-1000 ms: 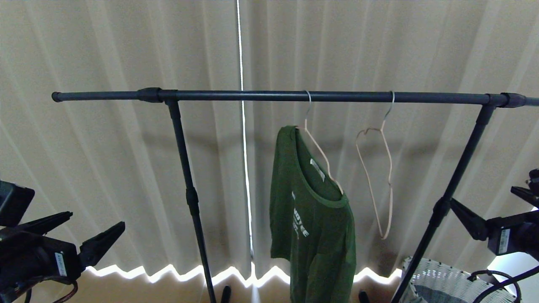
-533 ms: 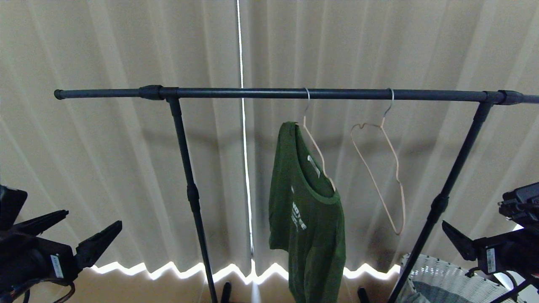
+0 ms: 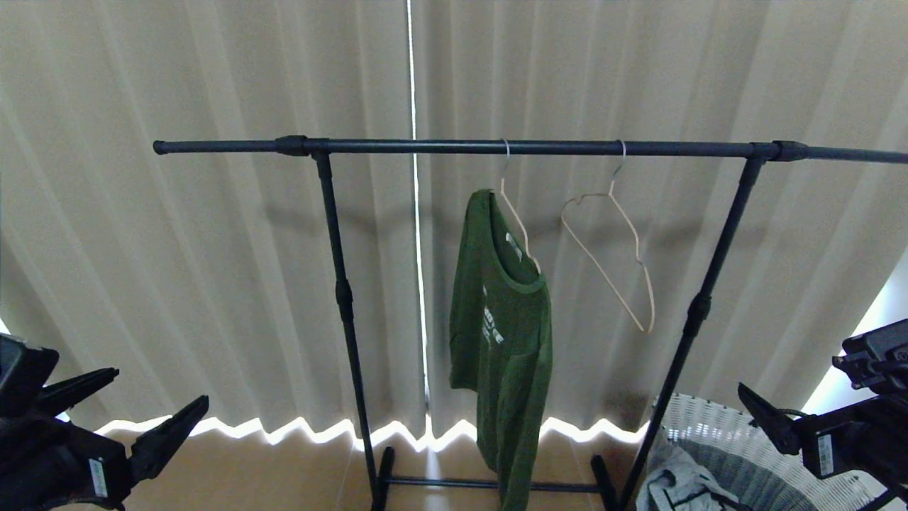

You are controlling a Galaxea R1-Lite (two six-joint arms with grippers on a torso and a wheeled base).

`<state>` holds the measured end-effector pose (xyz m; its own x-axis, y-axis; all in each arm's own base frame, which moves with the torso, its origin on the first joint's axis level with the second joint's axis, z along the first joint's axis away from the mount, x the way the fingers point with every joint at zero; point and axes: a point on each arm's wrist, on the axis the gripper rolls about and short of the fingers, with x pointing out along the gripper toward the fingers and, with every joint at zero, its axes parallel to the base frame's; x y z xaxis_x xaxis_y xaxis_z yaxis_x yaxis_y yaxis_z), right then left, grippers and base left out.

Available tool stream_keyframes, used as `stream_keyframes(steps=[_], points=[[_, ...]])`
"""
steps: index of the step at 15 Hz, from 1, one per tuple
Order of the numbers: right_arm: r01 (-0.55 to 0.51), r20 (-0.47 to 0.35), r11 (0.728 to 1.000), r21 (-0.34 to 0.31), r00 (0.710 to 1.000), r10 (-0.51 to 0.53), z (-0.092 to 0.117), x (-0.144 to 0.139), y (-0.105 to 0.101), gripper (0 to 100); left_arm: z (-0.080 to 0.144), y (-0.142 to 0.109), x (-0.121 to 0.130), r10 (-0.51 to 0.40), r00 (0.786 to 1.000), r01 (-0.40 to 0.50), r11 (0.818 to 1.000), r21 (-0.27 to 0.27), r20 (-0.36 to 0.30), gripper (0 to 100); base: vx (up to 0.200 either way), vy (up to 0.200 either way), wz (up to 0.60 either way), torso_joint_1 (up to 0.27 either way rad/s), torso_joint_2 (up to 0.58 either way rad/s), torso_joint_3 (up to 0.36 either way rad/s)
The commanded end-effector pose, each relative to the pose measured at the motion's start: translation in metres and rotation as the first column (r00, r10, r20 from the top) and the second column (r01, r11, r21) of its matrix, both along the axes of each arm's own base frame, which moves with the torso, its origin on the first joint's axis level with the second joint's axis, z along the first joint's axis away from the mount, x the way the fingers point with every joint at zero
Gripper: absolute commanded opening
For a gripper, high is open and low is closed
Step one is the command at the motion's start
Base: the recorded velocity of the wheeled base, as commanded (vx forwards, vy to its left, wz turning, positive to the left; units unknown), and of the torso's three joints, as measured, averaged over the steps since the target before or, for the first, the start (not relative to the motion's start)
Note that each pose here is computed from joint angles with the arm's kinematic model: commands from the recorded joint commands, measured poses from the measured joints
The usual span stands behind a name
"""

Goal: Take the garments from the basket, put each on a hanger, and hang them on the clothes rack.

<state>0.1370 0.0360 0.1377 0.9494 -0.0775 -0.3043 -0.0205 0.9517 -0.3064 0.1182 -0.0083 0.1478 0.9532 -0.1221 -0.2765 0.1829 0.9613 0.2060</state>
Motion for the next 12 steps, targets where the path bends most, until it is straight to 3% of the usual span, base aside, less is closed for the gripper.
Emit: stream_keyframes(steps=[1, 2, 6, 9, 12], points=[[-0.008, -0.001, 1.0, -0.001, 1.0, 0.008, 0.0, 0.0, 0.001, 100, -0.003, 0.0, -0.003, -0.004, 1.0, 0.004, 1.0, 0.005, -0.005, 100, -0.2, 0.0, 0.0, 0.007, 0.0, 0.002], [-0.007, 0.008, 1.0, 0.002, 1.0, 0.007, 0.001, 0.0, 0.001, 100, -0.001, 0.0, -0.001, -0.002, 1.0, 0.002, 1.0, 0.002, 0.0, 100, -0.2, 0.0, 0.0, 0.002, 0.0, -0.002], [-0.002, 0.031, 1.0, 0.009, 1.0, 0.002, 0.005, -0.004, -0.001, 100, 0.002, 0.0, 0.001, 0.011, 1.0, -0.011, 1.0, -0.021, 0.005, 100, 0.0, 0.0, 0.0, 0.0, 0.0, 0.0], [0.004, 0.02, 1.0, 0.006, 1.0, -0.004, 0.003, -0.003, -0.001, 100, 0.011, 0.0, 0.008, 0.034, 0.999, -0.032, 0.994, -0.105, 0.018, 100, 0.0, 0.0, 0.0, 0.0, 0.0, 0.0], [0.004, 0.02, 1.0, 0.006, 1.0, -0.004, 0.003, -0.004, -0.002, 100, 0.01, 0.0, 0.01, 0.037, 0.999, -0.036, 0.993, -0.114, 0.004, 100, 0.0, 0.0, 0.0, 0.0, 0.0, 0.0]])
